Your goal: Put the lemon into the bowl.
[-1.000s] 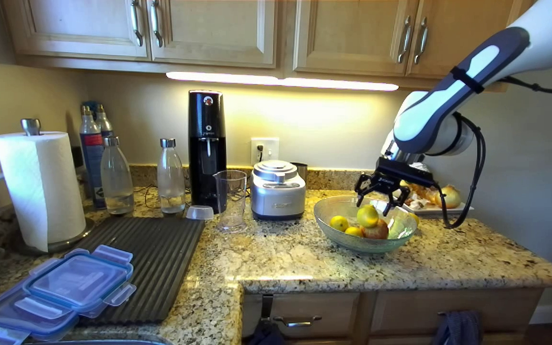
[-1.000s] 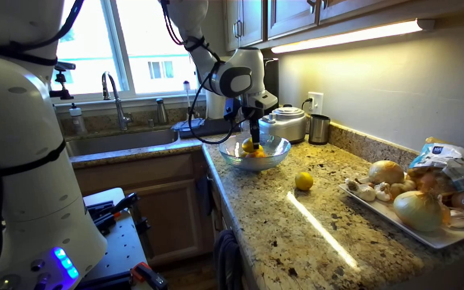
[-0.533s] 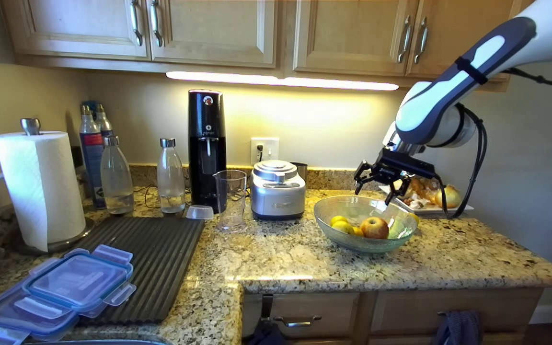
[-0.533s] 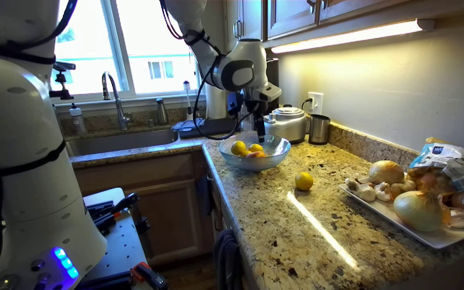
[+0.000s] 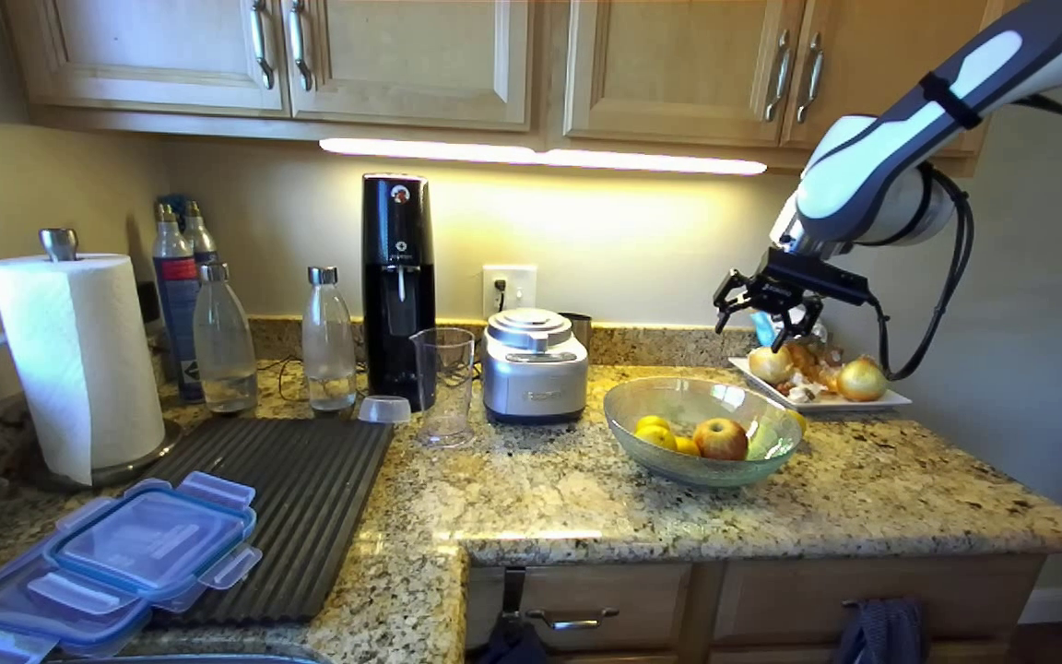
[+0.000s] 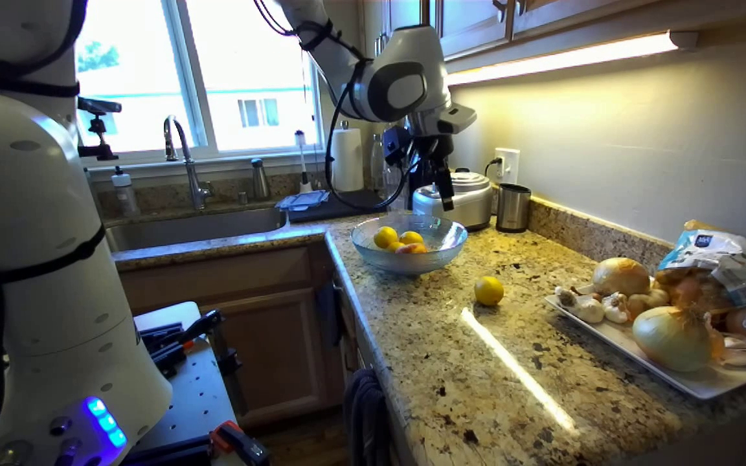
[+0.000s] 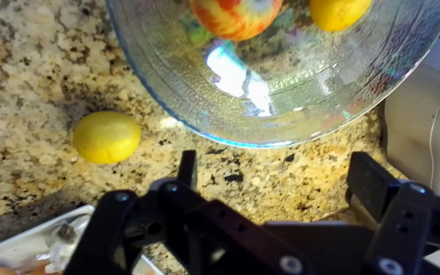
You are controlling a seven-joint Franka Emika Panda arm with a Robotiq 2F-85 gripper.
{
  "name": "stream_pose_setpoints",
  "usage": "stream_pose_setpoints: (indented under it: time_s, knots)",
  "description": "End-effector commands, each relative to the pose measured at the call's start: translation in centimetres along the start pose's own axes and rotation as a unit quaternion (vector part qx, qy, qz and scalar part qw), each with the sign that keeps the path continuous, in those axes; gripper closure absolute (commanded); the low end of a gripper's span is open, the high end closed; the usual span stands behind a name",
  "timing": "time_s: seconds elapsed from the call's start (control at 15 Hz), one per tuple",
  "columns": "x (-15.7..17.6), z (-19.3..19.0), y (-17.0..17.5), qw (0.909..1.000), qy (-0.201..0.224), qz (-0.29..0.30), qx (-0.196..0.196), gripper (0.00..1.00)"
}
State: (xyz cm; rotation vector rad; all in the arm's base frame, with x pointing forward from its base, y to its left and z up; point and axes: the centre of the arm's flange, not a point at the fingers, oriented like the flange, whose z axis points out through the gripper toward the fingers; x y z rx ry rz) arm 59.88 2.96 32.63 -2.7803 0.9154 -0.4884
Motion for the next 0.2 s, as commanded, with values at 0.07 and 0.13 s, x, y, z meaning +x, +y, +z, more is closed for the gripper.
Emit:
stream_pose_setpoints:
  time_s: [0.07, 0.13]
  knots:
    - [0.80, -0.52, 0.78, 0.9999, 0.008, 0.007, -0.007, 0.00]
    - [0.90, -0.55, 0.90, 0.9999, 0.009, 0.007, -0.008, 0.00]
